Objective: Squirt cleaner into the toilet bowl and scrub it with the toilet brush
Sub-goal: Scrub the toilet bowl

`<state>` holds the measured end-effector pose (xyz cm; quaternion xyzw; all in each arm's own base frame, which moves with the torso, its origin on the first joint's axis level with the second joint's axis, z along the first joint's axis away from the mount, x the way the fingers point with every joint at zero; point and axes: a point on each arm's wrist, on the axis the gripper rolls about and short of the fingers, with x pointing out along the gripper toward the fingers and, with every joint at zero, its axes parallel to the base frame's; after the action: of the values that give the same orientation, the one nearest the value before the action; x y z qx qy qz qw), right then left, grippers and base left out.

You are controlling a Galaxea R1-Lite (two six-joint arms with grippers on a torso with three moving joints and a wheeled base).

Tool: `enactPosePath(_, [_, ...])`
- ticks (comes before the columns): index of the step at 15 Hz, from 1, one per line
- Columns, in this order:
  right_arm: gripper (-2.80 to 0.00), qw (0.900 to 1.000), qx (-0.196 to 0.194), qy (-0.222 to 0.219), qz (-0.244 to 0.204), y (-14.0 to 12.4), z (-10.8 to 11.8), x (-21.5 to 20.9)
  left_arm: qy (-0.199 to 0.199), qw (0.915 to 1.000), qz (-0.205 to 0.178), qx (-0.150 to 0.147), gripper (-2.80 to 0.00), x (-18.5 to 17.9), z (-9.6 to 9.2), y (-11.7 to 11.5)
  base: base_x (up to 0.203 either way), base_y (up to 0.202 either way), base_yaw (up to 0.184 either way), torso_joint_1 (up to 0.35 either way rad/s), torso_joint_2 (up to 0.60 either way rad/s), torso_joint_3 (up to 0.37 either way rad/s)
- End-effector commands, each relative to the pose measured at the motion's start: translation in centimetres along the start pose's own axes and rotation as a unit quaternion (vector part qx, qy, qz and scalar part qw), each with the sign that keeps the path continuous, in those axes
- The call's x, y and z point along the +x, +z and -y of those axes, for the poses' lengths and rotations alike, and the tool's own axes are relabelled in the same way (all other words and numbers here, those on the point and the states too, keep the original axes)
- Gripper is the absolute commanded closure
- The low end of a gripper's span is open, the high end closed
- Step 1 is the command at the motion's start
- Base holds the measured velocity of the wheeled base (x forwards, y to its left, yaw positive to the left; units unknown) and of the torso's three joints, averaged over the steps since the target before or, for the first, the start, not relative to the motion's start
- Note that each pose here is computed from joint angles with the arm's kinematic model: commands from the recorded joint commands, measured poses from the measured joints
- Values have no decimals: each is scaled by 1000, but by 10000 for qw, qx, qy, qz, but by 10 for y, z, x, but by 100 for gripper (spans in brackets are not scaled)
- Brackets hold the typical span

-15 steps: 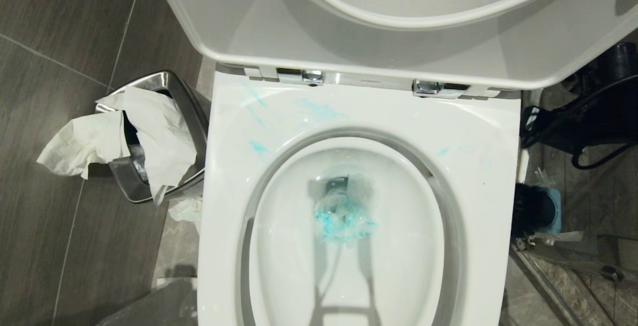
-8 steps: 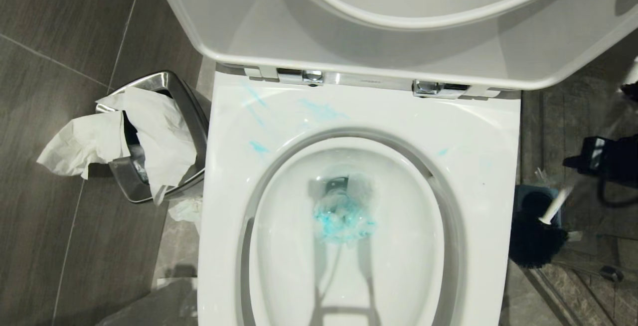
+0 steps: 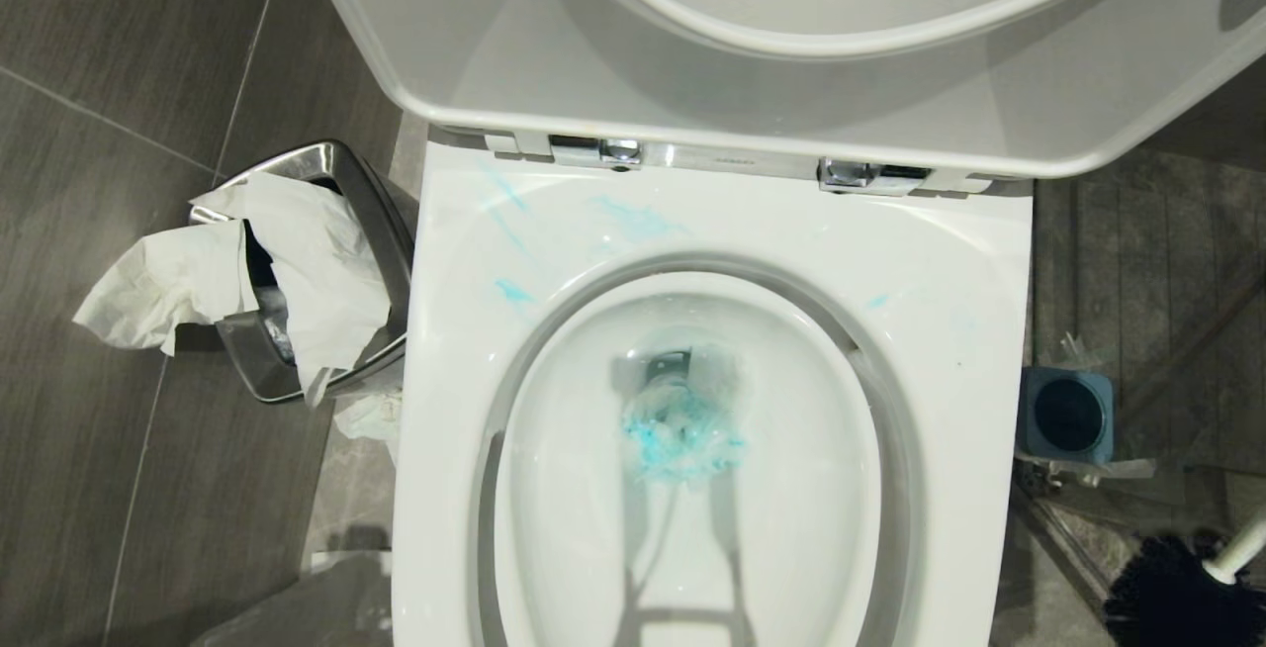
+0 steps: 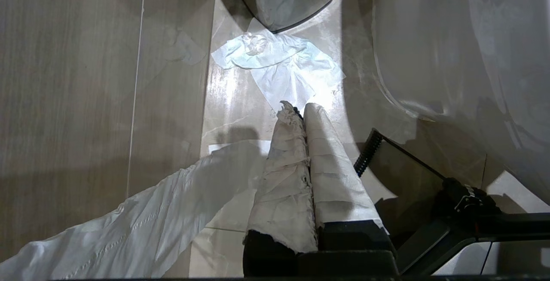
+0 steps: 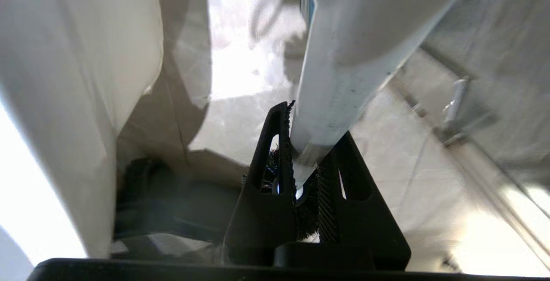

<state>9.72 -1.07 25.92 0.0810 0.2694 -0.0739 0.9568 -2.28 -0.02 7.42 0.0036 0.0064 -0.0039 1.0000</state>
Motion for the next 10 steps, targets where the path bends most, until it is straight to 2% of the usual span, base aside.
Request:
enactPosePath(1, [0, 9981, -260, 66, 551, -9, 1, -32, 0, 10000, 2, 2, 0, 0, 0, 0, 0, 0, 0, 0, 0, 0])
enactPosePath(5, [0, 9905, -825, 233, 1072, -16, 2, -59, 0, 10000, 2, 2, 0, 0, 0, 0, 0, 0, 0, 0, 0, 0])
enactPosePath(10, [0, 9878, -874, 221, 1268, -23, 3, -69, 0, 10000, 2, 2, 0, 0, 0, 0, 0, 0, 0, 0, 0, 0])
